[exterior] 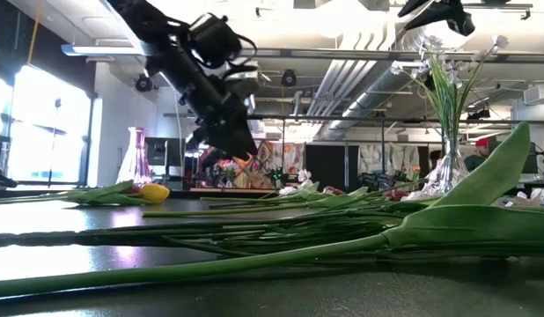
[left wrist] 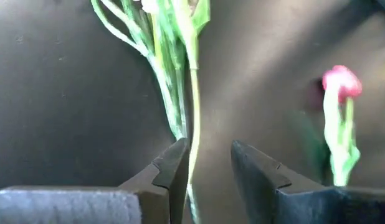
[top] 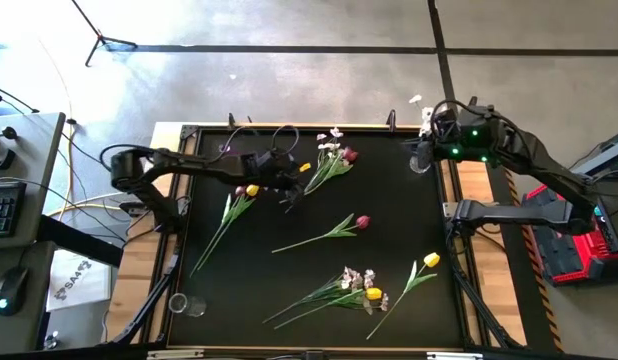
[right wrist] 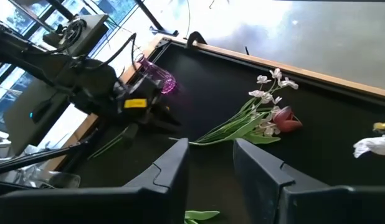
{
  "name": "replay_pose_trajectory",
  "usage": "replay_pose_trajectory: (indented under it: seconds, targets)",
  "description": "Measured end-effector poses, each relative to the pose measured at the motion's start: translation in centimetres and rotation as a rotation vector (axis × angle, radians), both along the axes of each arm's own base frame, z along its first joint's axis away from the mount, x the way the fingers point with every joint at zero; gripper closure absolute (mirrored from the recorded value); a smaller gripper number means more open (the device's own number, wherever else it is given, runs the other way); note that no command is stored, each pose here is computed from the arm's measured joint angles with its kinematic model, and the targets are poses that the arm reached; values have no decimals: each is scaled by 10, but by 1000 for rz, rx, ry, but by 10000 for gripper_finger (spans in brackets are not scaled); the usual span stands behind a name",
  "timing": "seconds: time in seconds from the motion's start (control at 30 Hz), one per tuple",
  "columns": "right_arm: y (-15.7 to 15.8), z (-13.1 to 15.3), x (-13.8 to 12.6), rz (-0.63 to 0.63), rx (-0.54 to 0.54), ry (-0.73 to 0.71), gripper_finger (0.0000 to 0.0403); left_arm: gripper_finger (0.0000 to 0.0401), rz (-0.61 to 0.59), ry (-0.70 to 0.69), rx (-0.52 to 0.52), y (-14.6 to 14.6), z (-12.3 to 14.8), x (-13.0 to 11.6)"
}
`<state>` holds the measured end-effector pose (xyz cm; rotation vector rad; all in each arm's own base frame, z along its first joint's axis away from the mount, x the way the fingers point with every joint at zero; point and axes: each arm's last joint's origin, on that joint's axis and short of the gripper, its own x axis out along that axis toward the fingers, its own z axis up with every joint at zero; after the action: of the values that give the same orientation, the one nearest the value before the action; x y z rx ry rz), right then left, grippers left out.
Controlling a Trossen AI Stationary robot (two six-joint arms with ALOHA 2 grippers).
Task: Sort flowers into vase by color
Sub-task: Put the top white flower into the top right transparent vase
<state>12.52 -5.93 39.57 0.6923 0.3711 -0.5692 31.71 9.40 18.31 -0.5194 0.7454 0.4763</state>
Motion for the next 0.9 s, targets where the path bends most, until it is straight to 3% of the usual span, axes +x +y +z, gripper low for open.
replay_pose_trajectory:
  seconds: [0.13, 0.37, 0.7, 0.9]
  targets:
    - [-1, 0, 1, 4, -10, 9, 289, 265, 4, 18, -57, 16, -9, 13]
    - [1, -2, 1, -18, -45, 46, 289, 223, 76, 125, -64, 42, -26, 41]
    - [6, -4, 2, 17, -58, 75, 289, 245, 49, 251, -91, 53, -47, 66]
    - [7, -5, 1, 11, -57, 91, 289, 310, 36, 273, -106, 53, -53, 66]
